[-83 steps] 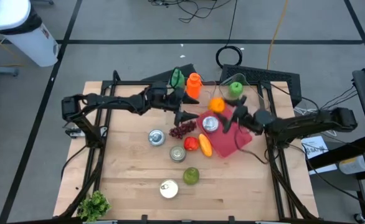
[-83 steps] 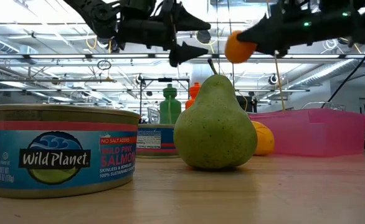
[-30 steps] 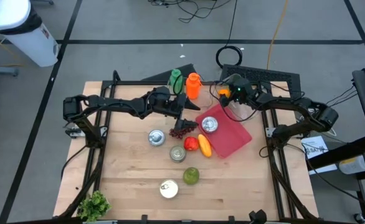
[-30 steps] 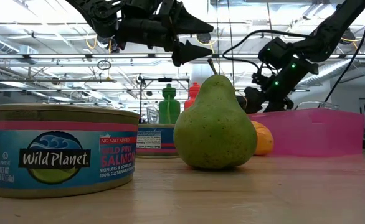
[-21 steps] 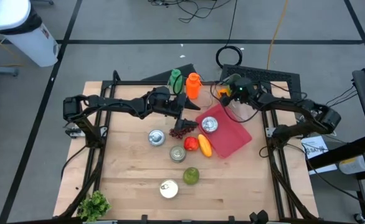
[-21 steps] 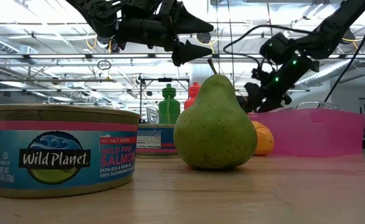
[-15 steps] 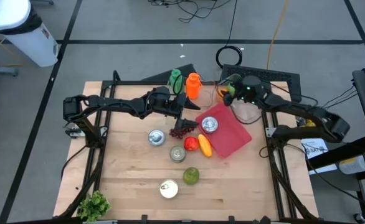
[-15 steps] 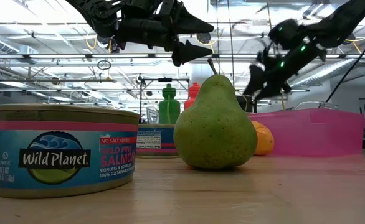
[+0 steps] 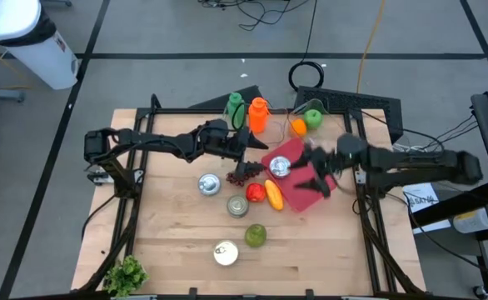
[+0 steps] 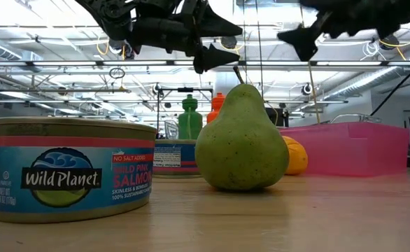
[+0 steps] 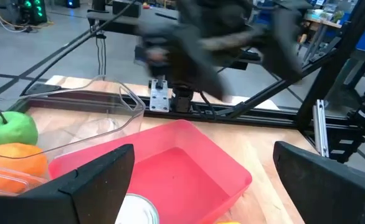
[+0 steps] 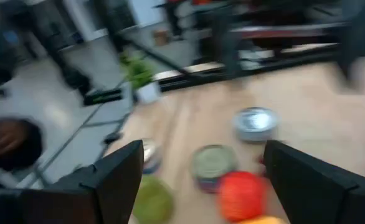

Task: Pick & Place Food Item
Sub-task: Put the green pear into the right transparent bin

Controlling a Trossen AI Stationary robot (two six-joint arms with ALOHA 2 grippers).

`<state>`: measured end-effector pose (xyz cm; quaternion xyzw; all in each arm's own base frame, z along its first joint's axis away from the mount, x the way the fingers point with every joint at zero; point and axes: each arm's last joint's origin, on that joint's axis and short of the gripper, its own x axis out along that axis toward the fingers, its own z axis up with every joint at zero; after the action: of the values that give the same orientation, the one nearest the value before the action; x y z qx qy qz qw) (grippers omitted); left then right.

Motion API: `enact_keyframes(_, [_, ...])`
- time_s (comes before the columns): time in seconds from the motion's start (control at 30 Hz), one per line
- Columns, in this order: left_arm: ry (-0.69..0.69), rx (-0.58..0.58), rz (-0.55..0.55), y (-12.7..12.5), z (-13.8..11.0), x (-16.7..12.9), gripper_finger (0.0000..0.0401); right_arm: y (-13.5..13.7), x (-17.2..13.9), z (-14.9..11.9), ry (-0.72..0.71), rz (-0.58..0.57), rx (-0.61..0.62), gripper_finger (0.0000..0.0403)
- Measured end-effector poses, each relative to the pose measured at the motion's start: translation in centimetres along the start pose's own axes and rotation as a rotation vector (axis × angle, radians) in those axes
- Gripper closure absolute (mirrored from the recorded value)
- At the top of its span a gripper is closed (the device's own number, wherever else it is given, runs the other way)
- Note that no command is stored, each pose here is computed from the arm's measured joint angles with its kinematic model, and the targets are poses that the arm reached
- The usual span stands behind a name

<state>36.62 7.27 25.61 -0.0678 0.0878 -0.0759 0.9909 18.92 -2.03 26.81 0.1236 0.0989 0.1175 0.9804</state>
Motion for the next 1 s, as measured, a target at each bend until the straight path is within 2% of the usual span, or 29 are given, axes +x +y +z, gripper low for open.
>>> enact_keyframes(0.2, [0.001,-0.003,0.015,-1.0,-0.1,0.4,0.0006,4.7,3.4,-3.2,0.020,0.034,-0.108,0.0092])
enact_keyframes(0.27, [0.022,-0.053,0.001,-1.6,-0.3,0.6,0.0006,5.9,4.2,-4.1,0.043,0.019,-0.132,0.0092])
enact_keyframes(0.37, [0.113,-0.151,-0.030,-3.2,-1.3,1.0,0.0006,7.1,4.7,-5.1,0.080,0.025,-0.176,0.0092])
enact_keyframes(0.43, [0.202,-0.160,-0.069,-5.3,-2.3,1.5,0.0006,7.6,4.7,-5.3,0.091,0.046,-0.187,0.0092])
enact_keyframes(0.57, [0.298,-0.071,-0.101,-11.2,-3.8,2.1,0.0006,8.2,4.3,-5.0,0.068,0.070,-0.178,0.0092])
enact_keyframes(0.67, [0.289,0.049,-0.084,-15.5,-4.5,2.1,0.0006,8.3,3.9,-4.6,0.042,0.076,-0.175,0.0092])
enact_keyframes(0.77, [0.280,0.168,-0.045,-18.8,-5.5,2.1,0.0006,8.3,3.7,-4.4,0.027,0.075,-0.173,0.0092])
enact_keyframes(0.83, [0.297,0.220,-0.011,-20.3,-6.4,1.9,0.0006,8.3,3.6,-4.3,0.021,0.076,-0.173,0.0092])
enact_keyframes(1.0, [0.270,0.202,0.028,-21.1,-8.0,3.1,0.0006,8.3,3.7,-4.0,-0.015,0.058,-0.171,0.0092])
